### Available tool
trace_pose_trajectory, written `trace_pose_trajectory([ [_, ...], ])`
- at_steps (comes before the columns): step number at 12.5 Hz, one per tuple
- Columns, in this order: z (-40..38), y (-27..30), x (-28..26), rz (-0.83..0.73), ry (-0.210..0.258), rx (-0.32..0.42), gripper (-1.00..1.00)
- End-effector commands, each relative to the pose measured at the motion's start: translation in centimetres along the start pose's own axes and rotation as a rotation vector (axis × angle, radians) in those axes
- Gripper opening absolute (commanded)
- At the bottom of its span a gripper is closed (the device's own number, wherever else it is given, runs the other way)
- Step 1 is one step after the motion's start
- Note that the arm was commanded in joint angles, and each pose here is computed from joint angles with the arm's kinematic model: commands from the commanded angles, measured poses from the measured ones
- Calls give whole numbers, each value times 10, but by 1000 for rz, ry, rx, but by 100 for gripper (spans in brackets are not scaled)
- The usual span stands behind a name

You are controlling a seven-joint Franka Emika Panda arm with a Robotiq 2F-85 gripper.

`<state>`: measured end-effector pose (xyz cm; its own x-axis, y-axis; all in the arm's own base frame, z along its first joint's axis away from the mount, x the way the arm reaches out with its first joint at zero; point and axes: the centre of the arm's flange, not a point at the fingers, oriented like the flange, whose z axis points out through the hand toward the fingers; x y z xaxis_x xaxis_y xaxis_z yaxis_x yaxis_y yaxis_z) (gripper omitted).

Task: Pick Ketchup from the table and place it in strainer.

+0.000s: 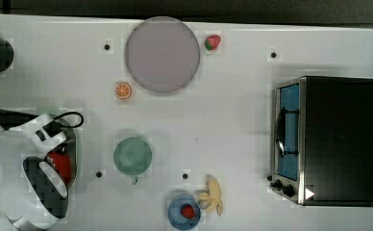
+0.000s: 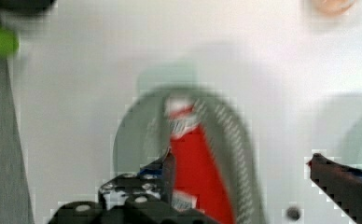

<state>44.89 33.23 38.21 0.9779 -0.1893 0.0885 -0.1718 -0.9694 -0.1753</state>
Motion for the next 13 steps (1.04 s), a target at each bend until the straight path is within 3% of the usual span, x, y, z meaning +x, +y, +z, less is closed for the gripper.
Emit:
trace_pose_trajectory([
  [1,-44,87,67,269,54,-83,100],
  [4,-116,165,98,412,99,-165,100],
  [7,-187,225,105,531,89,-210,100],
  [9,-225,250,105,530,67,-219,100],
  [11,-243,275,101,547,5,-231,100],
  [13,-248,290,102,595,-29,-183,100],
])
